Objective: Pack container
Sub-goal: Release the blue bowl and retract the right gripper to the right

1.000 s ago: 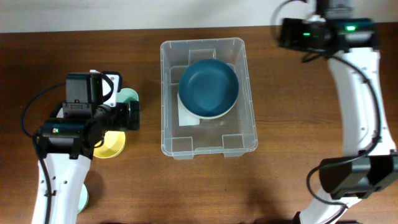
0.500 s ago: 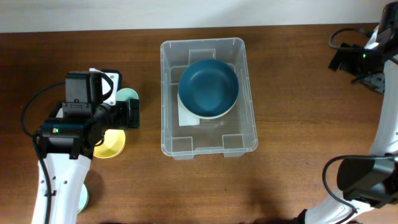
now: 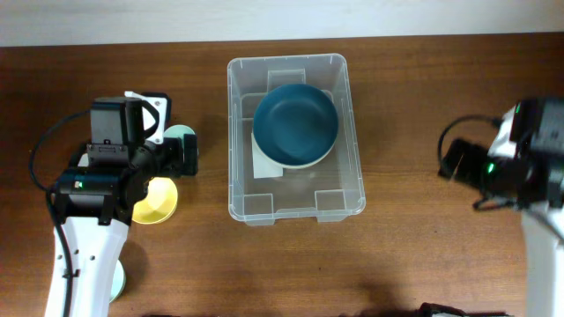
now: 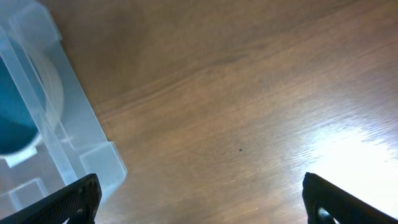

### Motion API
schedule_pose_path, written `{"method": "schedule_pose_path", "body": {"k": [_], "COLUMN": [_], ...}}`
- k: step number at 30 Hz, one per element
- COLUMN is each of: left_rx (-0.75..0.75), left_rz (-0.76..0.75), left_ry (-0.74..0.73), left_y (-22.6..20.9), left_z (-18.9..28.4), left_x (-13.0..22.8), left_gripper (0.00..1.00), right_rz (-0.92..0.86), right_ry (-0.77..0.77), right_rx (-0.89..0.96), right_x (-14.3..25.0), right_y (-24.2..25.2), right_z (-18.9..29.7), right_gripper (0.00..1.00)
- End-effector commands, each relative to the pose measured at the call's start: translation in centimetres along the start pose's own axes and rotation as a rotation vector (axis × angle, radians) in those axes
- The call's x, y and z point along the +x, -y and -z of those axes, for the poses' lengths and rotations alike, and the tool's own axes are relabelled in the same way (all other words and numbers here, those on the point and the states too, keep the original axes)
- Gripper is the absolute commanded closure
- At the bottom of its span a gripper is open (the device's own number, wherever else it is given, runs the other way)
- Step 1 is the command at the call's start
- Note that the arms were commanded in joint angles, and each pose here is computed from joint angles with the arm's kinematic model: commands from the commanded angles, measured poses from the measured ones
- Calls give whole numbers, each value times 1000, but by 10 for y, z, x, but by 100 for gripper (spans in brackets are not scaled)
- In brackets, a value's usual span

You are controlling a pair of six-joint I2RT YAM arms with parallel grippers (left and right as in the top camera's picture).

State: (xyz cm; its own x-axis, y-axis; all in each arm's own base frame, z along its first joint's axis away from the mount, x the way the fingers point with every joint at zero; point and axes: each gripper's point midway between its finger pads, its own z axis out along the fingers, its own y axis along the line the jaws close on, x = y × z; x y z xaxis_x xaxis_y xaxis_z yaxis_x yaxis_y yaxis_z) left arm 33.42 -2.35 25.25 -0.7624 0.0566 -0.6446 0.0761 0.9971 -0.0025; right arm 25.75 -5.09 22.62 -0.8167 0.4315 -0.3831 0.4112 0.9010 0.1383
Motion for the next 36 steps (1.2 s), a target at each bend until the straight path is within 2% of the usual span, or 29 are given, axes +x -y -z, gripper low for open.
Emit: {"method": "schedule_pose_path", "body": {"k": [1, 9, 12, 16, 23, 29, 30, 31, 34, 36], "left_rx": [-5, -16, -19, -20, -12, 5, 5, 5, 5, 5], "left_rz": [23, 47, 47, 48, 49, 53, 53, 53, 54, 53], "left_ry": [30, -41, -102, -224, -398, -498, -498, -498, -513, -522], "left_y": [-2, -4, -5, -5, -4, 0, 0, 0, 0, 0], "left_z": [-2, -50, -90, -142, -199, -214, -214, -214, -213, -212], "left_x": [-12, -46, -55, -34, 13, 40, 40, 40, 43, 45], "left_gripper": [0, 4, 4, 4, 4, 5, 8, 26, 64, 77], "right_rz": [2, 10, 10, 10, 10, 10, 10, 10, 10, 10], "right_ry": [-60, -122, -120, -119, -116, -112, -111, -110, -111, -111], "right_rx": [-5, 10, 10, 10, 9, 8, 8, 8, 8, 8], "right_x": [23, 29, 29, 29, 28, 27, 27, 27, 27, 27], "right_y": [0, 2, 2, 2, 2, 2, 2, 2, 2, 2], "right_z": [-24, -42, -42, -42, -42, -42, -42, -42, -42, -42], "right_gripper": [1, 1, 1, 1, 1, 1, 1, 1, 1, 1]}}
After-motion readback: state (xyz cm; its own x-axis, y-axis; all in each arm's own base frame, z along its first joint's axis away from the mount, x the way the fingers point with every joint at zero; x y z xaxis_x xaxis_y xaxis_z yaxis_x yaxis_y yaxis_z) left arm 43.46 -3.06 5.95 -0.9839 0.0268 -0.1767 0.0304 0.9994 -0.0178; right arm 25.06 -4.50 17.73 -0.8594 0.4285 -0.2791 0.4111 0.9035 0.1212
